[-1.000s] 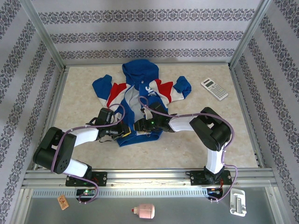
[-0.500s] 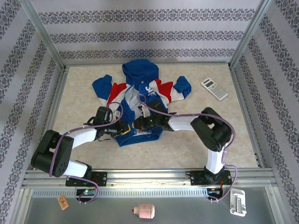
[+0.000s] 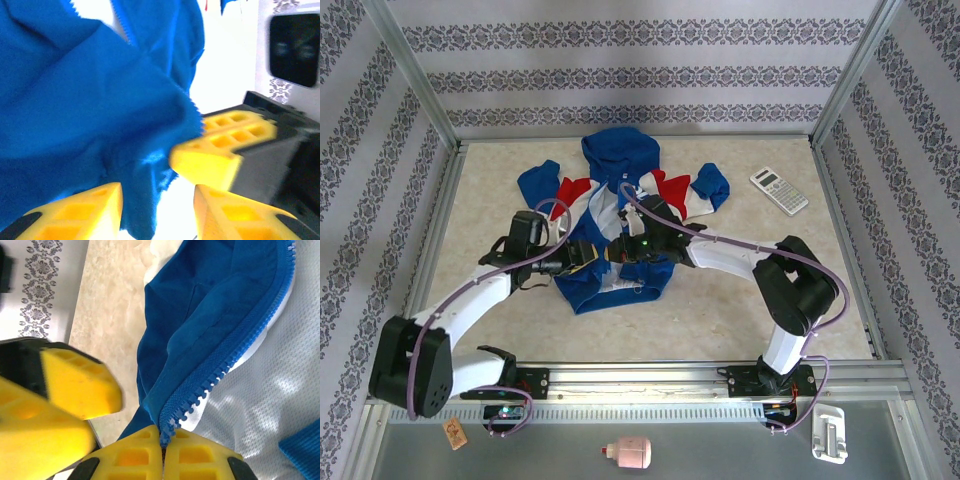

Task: Zip up the jacket

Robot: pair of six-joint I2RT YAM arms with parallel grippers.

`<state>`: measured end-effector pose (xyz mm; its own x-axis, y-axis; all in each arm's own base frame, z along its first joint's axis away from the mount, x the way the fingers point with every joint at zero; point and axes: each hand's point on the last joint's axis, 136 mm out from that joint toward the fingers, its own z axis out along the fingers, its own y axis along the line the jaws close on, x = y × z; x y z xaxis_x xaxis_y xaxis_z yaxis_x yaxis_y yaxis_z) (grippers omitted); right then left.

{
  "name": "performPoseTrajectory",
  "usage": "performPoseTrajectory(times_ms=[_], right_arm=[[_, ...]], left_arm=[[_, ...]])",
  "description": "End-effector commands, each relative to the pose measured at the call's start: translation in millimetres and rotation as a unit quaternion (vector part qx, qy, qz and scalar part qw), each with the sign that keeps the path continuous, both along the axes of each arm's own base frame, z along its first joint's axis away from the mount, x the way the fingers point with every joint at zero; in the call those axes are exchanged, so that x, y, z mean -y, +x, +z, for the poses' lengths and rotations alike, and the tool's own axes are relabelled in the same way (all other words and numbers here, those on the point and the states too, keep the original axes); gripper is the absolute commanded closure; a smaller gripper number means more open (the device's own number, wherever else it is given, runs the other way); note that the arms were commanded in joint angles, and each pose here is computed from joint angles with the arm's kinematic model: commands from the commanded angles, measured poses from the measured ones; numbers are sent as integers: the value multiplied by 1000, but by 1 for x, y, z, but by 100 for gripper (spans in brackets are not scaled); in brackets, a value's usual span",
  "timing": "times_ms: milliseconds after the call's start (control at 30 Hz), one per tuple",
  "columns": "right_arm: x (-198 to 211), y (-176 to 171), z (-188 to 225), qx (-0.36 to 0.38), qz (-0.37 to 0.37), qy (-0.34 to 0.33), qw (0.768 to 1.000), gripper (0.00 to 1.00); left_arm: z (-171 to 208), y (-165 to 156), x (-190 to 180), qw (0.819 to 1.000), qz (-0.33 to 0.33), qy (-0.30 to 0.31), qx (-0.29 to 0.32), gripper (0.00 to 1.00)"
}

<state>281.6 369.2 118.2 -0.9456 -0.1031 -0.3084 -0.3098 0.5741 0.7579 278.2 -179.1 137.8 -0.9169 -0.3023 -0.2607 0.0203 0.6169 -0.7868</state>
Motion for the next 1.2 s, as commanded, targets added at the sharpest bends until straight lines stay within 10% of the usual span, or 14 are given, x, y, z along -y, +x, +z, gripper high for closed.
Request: performPoseTrajectory(times_ms=[0, 367, 1167], right_arm=[[12, -2, 9, -24, -16, -24, 999, 100], [18, -6, 24, -23, -2, -74, 997, 100], [6, -9, 31, -71, 10, -44, 996, 100]], left_arm=[[13, -10, -10, 999, -13, 34, 13, 59], [29, -13, 8, 997, -46, 25, 54, 79], [-22, -19, 49, 998, -66, -21, 10, 72]])
